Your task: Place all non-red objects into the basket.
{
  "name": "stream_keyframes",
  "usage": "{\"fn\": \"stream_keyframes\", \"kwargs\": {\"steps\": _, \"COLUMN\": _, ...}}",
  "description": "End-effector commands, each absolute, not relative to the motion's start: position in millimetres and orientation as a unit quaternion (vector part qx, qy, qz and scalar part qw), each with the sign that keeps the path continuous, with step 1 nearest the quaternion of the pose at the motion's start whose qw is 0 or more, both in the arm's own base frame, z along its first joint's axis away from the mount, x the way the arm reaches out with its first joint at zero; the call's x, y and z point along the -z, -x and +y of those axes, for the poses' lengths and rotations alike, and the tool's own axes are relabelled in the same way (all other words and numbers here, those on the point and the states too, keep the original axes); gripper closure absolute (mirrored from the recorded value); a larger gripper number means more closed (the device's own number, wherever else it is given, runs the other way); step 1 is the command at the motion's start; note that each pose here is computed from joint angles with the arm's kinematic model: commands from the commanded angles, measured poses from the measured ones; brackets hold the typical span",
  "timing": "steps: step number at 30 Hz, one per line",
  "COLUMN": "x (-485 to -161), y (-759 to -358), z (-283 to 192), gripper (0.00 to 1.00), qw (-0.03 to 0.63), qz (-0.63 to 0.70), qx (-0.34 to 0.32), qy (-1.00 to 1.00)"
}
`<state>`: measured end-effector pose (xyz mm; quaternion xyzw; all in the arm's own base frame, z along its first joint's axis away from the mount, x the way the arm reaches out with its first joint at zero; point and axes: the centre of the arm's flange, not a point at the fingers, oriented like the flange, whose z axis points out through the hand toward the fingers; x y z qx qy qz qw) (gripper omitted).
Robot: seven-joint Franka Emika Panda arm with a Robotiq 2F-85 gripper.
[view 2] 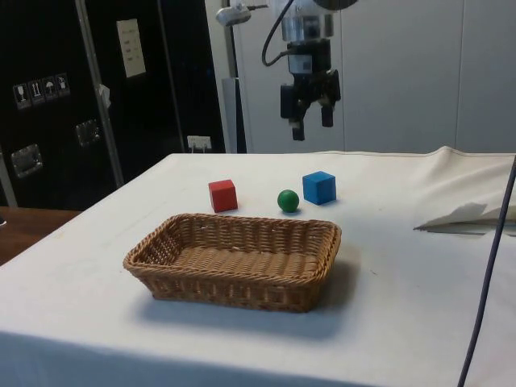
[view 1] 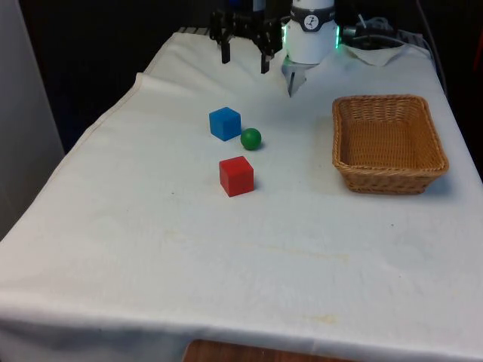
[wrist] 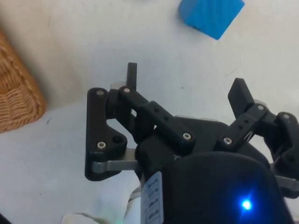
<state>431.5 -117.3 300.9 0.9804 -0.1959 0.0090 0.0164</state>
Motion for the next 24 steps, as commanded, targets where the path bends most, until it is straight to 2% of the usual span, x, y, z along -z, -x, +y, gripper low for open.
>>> {"fn": "stream_keyframes", "kwargs": {"steps": 1, "x": -298, "y": -431, "z": -120, "gripper": 0.0, "qw": 0.014, "qz": -0.201, "qx": -0.013, "qy": -0.979}}
{"fn": "stream_keyframes", "kwargs": {"steps": 24, "x": -253, "y": -427, "z": -140, "gripper": 0.0, "qw": 0.013, "qz": -0.25, "qx": -0.01, "qy": -0.968}}
